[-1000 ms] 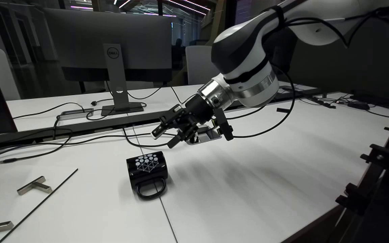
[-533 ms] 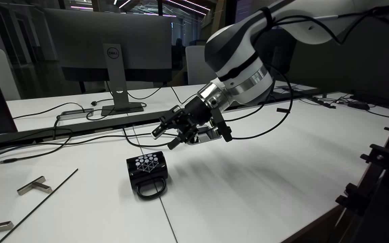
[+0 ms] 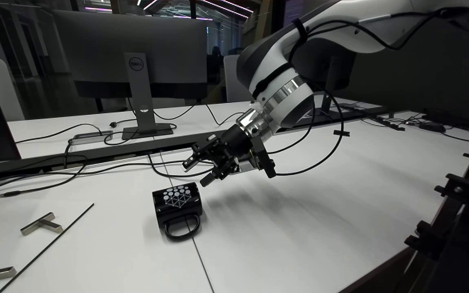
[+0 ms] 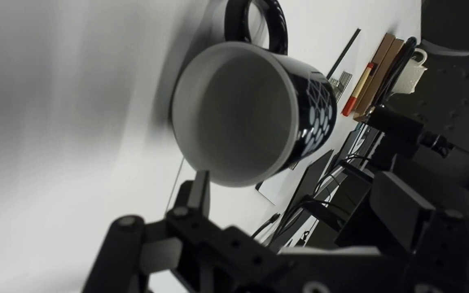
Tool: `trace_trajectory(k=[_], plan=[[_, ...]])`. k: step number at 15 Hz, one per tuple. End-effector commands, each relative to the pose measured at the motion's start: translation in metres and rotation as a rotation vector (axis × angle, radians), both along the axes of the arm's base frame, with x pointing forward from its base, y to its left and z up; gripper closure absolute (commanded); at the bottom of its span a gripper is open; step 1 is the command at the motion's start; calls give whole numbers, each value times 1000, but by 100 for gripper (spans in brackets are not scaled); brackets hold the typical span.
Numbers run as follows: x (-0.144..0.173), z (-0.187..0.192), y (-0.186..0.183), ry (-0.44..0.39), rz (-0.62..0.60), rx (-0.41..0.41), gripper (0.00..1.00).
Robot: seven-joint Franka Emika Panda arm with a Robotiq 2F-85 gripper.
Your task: Pick up the black mug and place it upright on the table
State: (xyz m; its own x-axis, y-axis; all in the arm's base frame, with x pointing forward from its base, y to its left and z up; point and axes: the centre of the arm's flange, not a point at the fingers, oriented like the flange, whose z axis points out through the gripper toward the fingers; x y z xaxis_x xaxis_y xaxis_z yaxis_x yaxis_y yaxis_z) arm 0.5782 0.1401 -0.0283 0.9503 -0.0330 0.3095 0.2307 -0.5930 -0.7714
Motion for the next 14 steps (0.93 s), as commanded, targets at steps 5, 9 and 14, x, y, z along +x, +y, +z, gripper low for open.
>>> trace_trajectory(k=[5, 9, 14], plan=[[-12, -53, 23, 90, 17, -32, 0], [-18, -49, 33, 65, 26, -46, 0], [-10, -45, 34, 36, 37, -58, 0]])
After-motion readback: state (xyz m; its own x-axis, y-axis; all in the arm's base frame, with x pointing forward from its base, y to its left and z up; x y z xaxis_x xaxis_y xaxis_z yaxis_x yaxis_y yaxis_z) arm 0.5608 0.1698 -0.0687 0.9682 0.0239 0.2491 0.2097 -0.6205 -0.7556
